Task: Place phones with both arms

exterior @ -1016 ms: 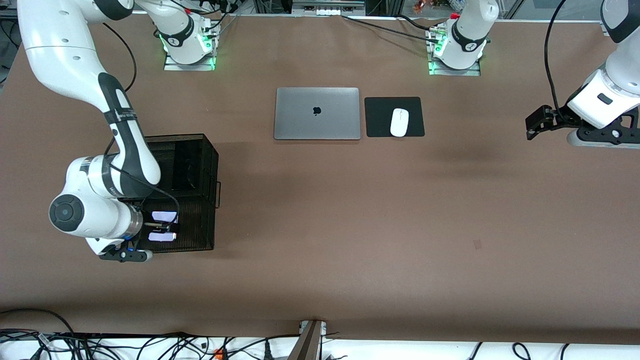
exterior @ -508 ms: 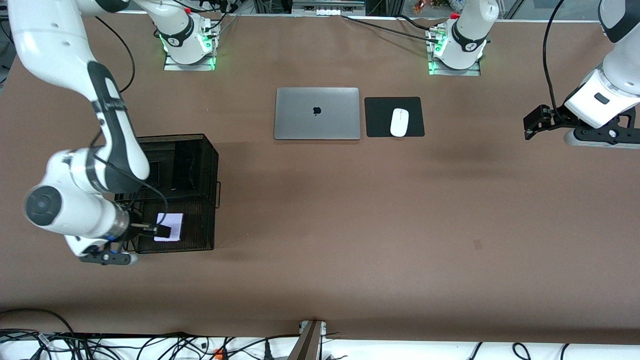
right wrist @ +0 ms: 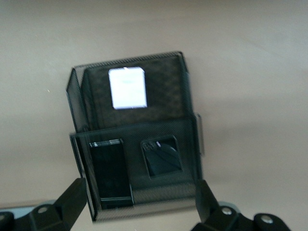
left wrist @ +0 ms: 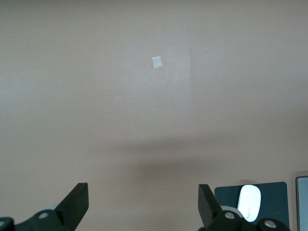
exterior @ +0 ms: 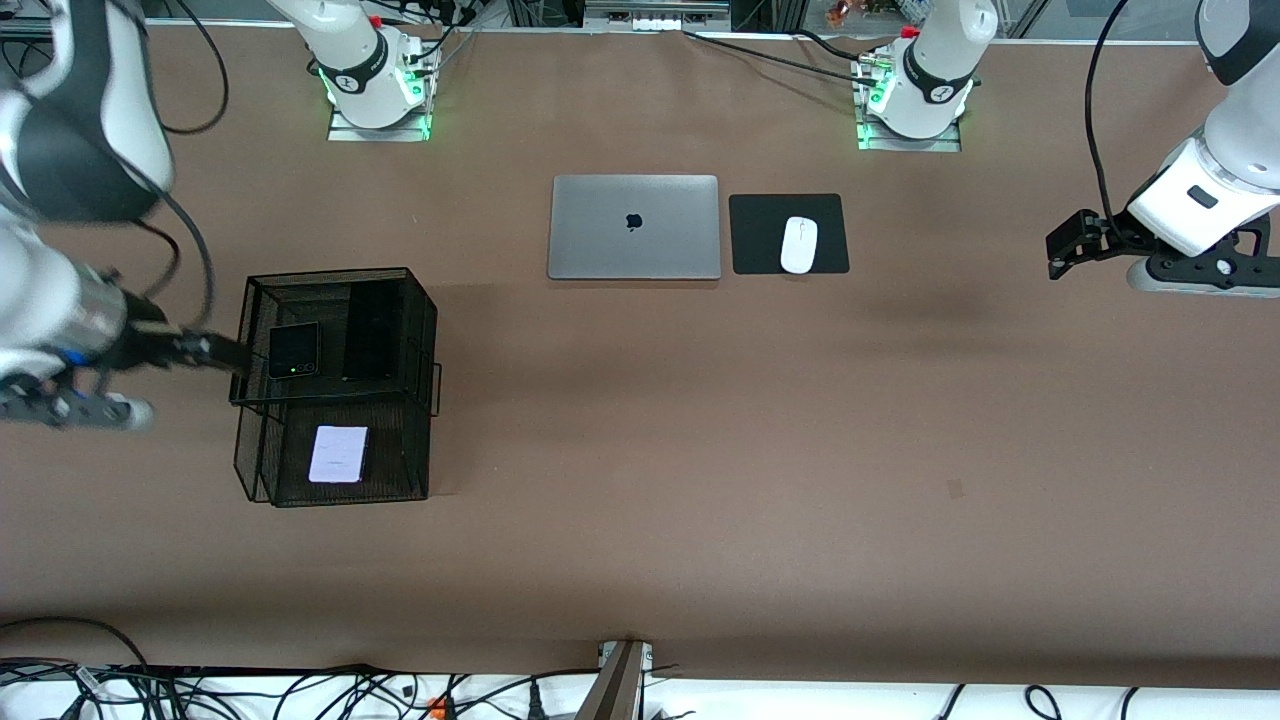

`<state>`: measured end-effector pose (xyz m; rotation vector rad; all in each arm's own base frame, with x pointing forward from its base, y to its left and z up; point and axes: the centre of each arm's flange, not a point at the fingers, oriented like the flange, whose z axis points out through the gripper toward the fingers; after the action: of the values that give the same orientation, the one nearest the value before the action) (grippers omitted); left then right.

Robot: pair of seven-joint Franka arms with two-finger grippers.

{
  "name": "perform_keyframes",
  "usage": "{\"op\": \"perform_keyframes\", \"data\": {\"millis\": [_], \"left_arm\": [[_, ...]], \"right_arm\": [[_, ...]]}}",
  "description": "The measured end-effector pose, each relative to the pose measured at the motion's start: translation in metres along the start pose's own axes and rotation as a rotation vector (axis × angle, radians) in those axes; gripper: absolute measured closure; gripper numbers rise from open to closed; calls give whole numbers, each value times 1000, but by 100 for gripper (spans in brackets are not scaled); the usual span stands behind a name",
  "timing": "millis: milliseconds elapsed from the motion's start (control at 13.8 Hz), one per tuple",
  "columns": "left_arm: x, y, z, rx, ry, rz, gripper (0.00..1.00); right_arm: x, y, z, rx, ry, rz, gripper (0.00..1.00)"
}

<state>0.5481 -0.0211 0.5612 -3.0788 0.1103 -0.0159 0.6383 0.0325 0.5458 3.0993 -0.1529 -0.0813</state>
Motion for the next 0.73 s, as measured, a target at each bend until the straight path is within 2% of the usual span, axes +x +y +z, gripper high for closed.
{"op": "perform_keyframes", "data": {"millis": [218,363,726], "left_arm": [[0,0,0,0,0,0,0],[0,0,0,0,0,0,0],[0,0,0,0,0,0,0]], "right_arm": [[-49,34,-21,-19,-1,45,0],[-70,57,-30,-21,-3,26,0],[-78,90,-33,-19,-15,-25,0]]}}
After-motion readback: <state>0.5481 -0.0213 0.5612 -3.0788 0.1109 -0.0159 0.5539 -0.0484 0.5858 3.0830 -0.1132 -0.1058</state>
